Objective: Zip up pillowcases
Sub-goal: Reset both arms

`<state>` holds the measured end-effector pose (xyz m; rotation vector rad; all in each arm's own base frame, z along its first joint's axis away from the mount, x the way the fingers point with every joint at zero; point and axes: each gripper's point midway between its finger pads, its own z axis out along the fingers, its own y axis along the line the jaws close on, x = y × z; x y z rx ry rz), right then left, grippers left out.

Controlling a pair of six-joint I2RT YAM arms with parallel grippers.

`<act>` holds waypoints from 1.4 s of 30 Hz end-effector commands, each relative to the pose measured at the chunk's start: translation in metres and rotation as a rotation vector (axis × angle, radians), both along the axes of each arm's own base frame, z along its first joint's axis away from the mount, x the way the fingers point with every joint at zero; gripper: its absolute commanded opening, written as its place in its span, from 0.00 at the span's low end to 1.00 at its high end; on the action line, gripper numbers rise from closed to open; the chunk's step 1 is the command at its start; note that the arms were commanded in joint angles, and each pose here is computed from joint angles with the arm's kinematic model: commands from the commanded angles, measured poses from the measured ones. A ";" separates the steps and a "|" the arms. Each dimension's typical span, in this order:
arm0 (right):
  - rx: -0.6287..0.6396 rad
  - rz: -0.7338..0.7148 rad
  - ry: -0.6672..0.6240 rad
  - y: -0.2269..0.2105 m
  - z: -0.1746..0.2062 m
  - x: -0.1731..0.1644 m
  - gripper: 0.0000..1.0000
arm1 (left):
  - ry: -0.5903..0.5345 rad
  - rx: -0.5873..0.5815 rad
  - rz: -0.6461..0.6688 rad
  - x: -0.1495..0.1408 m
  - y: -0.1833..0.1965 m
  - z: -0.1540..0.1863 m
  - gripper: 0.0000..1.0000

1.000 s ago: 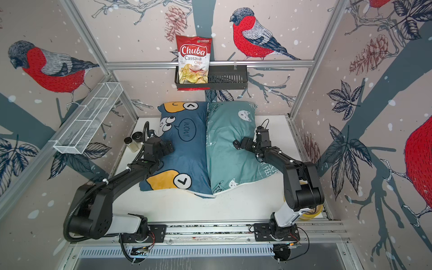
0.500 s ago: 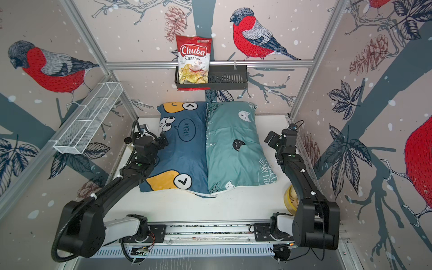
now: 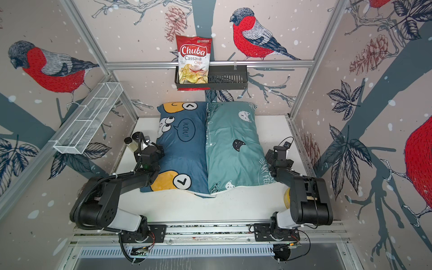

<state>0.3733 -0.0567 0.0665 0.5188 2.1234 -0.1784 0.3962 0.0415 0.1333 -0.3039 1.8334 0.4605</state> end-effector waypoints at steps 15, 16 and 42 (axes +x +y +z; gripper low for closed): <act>-0.194 0.061 -0.442 0.015 0.068 -0.008 1.00 | -0.199 -0.086 -0.240 -0.018 -0.018 -0.001 0.99; -0.186 0.062 -0.446 0.015 0.066 -0.009 1.00 | -0.220 -0.078 -0.248 -0.020 -0.018 0.000 0.99; -0.181 0.058 -0.455 0.011 0.062 -0.012 1.00 | -0.208 -0.079 -0.250 -0.021 -0.019 -0.002 0.99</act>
